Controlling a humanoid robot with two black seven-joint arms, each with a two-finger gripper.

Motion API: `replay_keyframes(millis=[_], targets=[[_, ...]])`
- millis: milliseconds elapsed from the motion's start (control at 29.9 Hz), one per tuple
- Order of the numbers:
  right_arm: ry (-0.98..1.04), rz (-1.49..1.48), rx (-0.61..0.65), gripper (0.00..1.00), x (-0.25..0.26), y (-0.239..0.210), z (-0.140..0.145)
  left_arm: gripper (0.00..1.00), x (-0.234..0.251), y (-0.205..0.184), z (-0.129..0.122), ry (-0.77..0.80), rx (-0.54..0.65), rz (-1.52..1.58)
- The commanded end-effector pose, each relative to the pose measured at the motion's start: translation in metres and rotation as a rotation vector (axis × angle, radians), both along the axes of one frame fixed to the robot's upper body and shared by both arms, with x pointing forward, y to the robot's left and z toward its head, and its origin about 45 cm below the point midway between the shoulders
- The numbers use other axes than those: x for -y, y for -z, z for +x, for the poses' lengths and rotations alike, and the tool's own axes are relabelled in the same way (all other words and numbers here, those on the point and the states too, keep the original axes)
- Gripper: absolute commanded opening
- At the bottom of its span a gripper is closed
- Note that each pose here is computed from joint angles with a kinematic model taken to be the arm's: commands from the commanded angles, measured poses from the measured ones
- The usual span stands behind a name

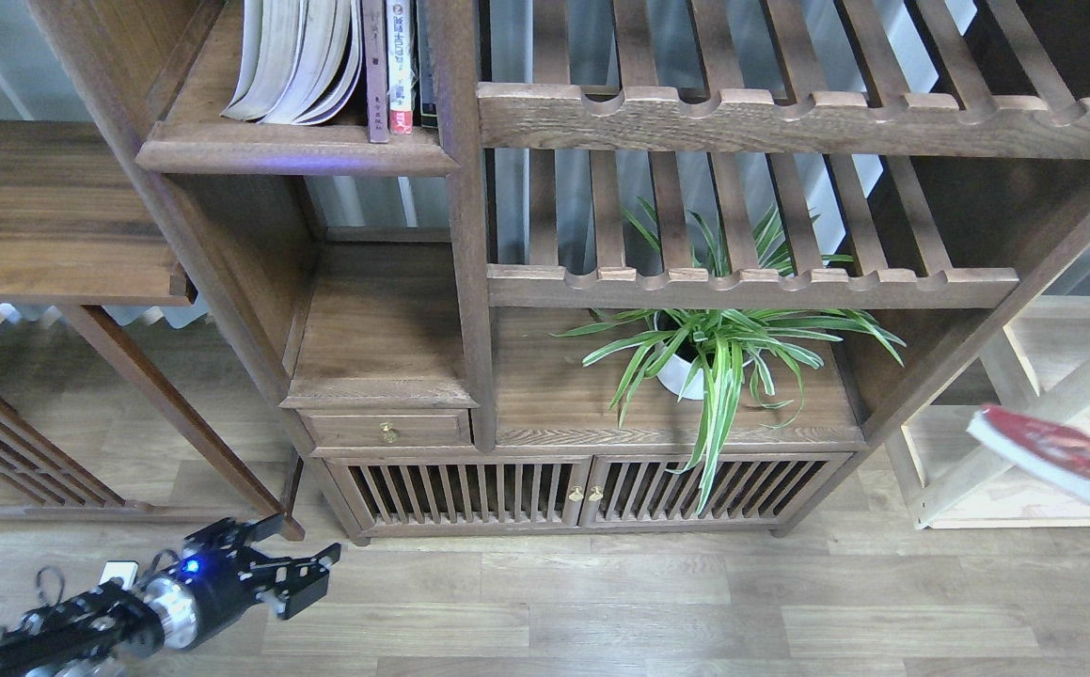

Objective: Organize books on shelf
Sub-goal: 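Lower the red book to the floor in front of the shelf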

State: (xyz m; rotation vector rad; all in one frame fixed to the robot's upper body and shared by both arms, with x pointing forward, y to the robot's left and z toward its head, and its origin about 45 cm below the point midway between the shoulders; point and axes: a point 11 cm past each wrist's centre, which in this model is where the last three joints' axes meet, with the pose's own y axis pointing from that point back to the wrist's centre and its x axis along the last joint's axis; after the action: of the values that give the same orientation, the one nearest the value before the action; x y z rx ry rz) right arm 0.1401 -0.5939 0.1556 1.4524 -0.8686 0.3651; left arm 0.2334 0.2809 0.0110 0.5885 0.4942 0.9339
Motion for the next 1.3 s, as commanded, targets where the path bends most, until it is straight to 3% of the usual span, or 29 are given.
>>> replay_keyframes(millis=[0,301,635,1003,1270], targets=[[-0.08,0.026,-0.065,0.03,-0.02,0.03,-0.001,0.9,0.025,0.002,0.005,0.11,0.011,-0.015],[-0.231,0.144,-0.2,0.03,-0.086,0.102,0.017,0.96,0.086,0.013,0.0,0.332,0.014,-0.046],[-0.488,0.265,-0.323,0.04,-0.198,0.168,0.021,0.98,0.147,0.013,-0.013,0.578,0.023,-0.034],[-0.651,0.317,-0.362,0.04,-0.261,0.186,0.024,0.98,0.179,0.008,-0.016,0.905,0.074,0.101],[-0.73,0.35,-0.345,0.04,-0.301,0.186,0.039,0.98,0.174,0.021,-0.004,0.985,0.091,0.218]])
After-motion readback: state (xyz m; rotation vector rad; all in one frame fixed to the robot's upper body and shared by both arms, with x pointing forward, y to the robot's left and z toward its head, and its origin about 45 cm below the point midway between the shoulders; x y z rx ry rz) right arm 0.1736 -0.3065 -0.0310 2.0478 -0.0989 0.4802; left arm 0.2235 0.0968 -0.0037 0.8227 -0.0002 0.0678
